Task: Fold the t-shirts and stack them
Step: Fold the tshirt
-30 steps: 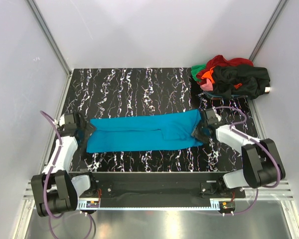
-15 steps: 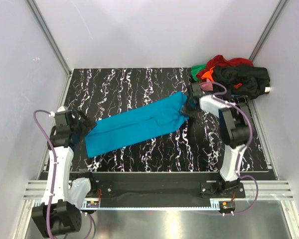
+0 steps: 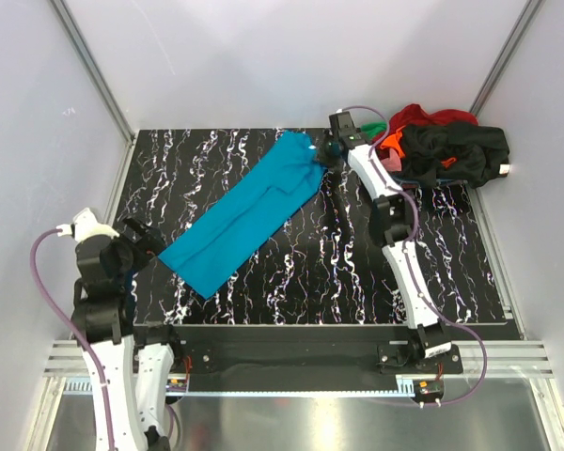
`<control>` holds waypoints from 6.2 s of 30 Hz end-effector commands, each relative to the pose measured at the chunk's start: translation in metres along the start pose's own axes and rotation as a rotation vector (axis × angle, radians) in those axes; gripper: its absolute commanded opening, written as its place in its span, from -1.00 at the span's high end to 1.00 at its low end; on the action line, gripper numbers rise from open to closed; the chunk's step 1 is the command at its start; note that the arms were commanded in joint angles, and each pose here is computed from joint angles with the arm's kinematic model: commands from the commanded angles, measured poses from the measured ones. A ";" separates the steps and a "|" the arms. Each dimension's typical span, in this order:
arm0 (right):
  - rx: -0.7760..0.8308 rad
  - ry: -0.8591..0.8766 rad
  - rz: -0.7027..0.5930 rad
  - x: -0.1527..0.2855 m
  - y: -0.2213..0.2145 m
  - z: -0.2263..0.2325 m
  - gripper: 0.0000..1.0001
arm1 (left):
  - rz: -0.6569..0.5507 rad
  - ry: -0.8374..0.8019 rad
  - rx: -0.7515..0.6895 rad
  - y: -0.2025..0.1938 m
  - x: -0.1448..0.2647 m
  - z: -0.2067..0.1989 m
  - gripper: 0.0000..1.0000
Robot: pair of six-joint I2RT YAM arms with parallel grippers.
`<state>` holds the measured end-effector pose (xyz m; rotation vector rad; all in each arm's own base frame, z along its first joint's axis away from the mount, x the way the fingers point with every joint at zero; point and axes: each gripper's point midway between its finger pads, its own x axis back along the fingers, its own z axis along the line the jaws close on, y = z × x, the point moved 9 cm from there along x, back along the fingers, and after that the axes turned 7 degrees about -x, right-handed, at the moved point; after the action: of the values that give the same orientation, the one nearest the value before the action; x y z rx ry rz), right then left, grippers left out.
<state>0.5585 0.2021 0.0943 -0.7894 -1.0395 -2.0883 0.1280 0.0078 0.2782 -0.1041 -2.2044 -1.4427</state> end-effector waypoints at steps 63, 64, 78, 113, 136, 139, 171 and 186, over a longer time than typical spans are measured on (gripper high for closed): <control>0.139 0.240 0.499 0.158 -0.402 0.142 -0.62 | -0.147 -0.026 -0.005 0.008 0.016 0.003 -0.98; 0.137 0.240 0.507 0.157 -0.405 0.144 -0.60 | -0.145 -0.025 -0.005 0.008 0.016 0.003 -0.98; 0.121 0.146 0.533 0.131 -0.426 0.121 0.67 | -0.150 -0.027 -0.010 0.008 0.017 0.003 -0.98; -0.108 -0.141 0.303 0.300 -0.379 -0.157 0.46 | -0.028 -0.158 -0.064 0.000 0.004 -0.011 -0.98; -0.026 0.102 0.324 0.292 -0.379 -0.124 -0.30 | 0.695 -0.439 -0.149 -0.187 0.012 -0.068 -0.49; -0.016 0.126 0.318 0.289 -0.379 -0.123 -0.29 | 0.750 -0.490 -0.171 -0.213 0.020 -0.068 -0.49; -0.039 0.129 0.291 0.288 -0.379 -0.129 1.00 | 0.818 -0.590 -0.176 -0.256 0.026 -0.082 1.00; 0.033 0.115 0.070 0.327 -0.302 -0.069 1.00 | 0.598 -0.548 -0.262 -0.153 0.019 -0.141 1.00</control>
<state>0.0952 0.1932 0.1614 -0.6724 -0.8320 -2.0007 0.0925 -0.1940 0.1912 -1.3265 -2.0941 -1.3219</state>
